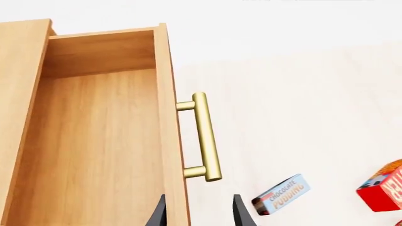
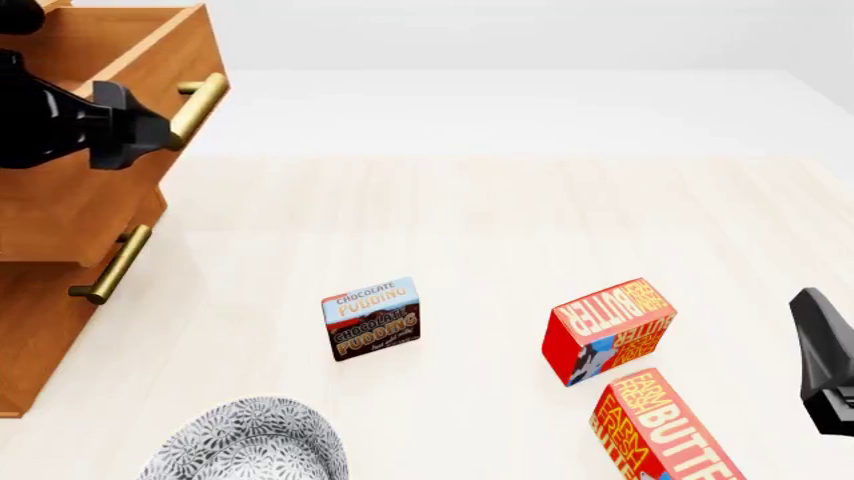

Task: Put the chocolate pudding in the top drawer of the cabinet and close it.

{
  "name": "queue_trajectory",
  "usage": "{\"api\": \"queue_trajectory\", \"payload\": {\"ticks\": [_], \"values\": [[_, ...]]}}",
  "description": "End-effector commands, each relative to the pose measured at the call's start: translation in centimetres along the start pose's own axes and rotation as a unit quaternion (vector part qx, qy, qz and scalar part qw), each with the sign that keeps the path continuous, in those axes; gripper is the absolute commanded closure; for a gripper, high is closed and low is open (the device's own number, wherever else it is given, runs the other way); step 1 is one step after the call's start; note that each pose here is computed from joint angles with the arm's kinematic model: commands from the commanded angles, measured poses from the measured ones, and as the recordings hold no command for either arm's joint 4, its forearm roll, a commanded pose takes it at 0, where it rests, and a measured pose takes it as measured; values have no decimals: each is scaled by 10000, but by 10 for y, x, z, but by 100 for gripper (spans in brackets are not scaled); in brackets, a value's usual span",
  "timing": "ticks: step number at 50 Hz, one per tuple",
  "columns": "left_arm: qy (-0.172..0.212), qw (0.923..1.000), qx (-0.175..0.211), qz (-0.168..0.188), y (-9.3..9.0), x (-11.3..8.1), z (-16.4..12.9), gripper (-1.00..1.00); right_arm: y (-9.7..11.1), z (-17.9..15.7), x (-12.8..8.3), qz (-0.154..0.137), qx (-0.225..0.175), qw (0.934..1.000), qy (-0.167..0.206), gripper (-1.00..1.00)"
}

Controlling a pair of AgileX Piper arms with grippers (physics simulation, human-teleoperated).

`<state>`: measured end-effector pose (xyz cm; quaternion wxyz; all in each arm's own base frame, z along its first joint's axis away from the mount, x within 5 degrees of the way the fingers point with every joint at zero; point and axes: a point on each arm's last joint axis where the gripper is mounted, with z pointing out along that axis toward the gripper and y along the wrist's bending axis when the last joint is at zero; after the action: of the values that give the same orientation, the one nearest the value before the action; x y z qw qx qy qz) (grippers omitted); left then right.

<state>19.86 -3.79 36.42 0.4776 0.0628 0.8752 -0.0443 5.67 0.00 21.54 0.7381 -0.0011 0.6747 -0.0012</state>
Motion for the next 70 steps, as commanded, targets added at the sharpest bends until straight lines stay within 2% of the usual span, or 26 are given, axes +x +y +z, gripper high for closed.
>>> {"api": "queue_trajectory", "payload": {"ticks": [1, 28, 56, 65, 70], "values": [[647, 9975, 291, -48, -12, 21, 30, -100, 0, 0, 0, -1, -1, 10000, 0, -100], [676, 9956, 650, 94, -34, 20, 38, -100, 0, 0, 0, -2, -1, 10000, -1, -100], [802, 9898, 1145, 269, -68, 22, 52, -100, 0, 0, 0, 0, -1, 10000, 0, -100], [732, 9885, 1272, 362, -76, 11, 47, -100, 0, 0, 0, 0, -1, 10000, 0, -100], [536, 9904, 1178, 484, -67, -5, 34, -100, 0, 0, 0, 1, -1, 10000, 0, -100]]}}
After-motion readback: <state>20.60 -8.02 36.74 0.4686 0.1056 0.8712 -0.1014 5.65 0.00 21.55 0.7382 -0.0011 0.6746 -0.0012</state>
